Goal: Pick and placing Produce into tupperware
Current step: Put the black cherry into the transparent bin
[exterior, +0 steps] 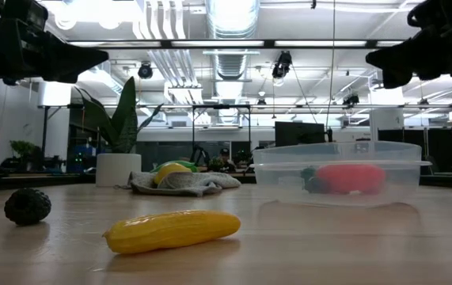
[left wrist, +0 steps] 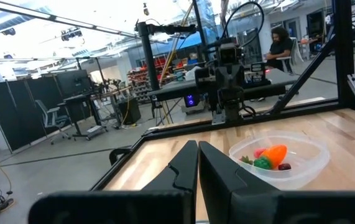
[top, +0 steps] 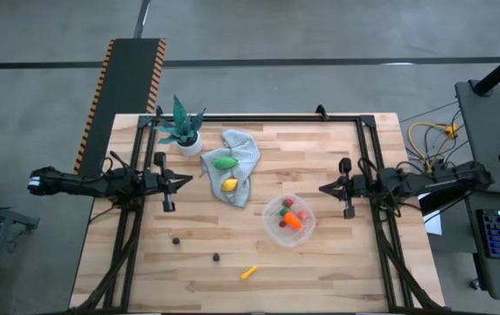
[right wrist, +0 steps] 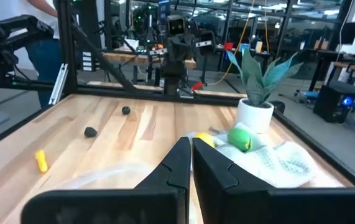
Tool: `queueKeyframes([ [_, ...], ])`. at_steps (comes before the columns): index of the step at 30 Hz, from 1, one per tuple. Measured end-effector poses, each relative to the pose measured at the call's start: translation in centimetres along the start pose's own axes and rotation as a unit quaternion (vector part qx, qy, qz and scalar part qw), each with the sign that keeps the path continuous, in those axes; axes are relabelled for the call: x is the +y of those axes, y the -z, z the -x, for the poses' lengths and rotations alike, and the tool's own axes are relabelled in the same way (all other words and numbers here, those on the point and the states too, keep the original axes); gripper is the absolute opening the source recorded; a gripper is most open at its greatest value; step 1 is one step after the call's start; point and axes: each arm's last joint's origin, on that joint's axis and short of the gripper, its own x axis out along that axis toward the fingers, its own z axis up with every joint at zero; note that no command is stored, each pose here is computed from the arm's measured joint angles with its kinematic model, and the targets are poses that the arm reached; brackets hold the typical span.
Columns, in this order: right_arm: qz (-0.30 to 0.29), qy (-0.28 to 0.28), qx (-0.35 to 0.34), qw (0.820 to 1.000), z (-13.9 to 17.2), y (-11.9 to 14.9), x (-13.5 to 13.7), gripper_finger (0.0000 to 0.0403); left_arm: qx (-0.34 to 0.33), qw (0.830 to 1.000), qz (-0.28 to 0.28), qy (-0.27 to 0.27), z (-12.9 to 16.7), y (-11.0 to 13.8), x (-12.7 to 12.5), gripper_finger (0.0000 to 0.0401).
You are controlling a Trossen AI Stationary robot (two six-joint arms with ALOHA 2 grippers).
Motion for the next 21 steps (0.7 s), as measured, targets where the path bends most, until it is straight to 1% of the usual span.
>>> queueKeyframes([
  [5,-0.013,0.000,-0.002,1.000,0.0,0.3,0.0,0.0009,-0.003,1.000,0.001,0.000,0.0,-0.1,0.0,0.0000],
  [8,0.004,0.000,-0.003,1.000,0.0,0.3,0.0,0.0009,0.000,1.000,0.000,0.002,0.0,0.0,0.0,0.0001],
  [10,0.012,0.001,-0.003,1.000,0.0,0.3,0.0,0.0009,0.004,1.000,-0.001,0.003,-0.1,0.0,0.0,0.0011],
  [13,0.022,0.001,-0.004,1.000,0.0,0.3,0.0,0.0009,0.006,1.000,-0.001,0.004,-0.2,-0.3,0.0,0.0047],
  [16,0.037,0.001,-0.008,0.999,0.0,0.2,0.0,0.0009,-0.003,1.000,0.001,0.001,-0.5,-1.4,0.2,0.0101],
  [19,0.045,0.003,-0.017,0.999,0.0,0.0,0.0,0.0009,-0.013,1.000,0.001,0.004,-0.9,-3.1,0.6,0.0158],
  [21,0.045,0.003,-0.020,0.999,0.0,0.0,0.0,0.0009,-0.027,1.000,-0.005,0.008,-1.3,-4.8,0.8,0.0187],
])
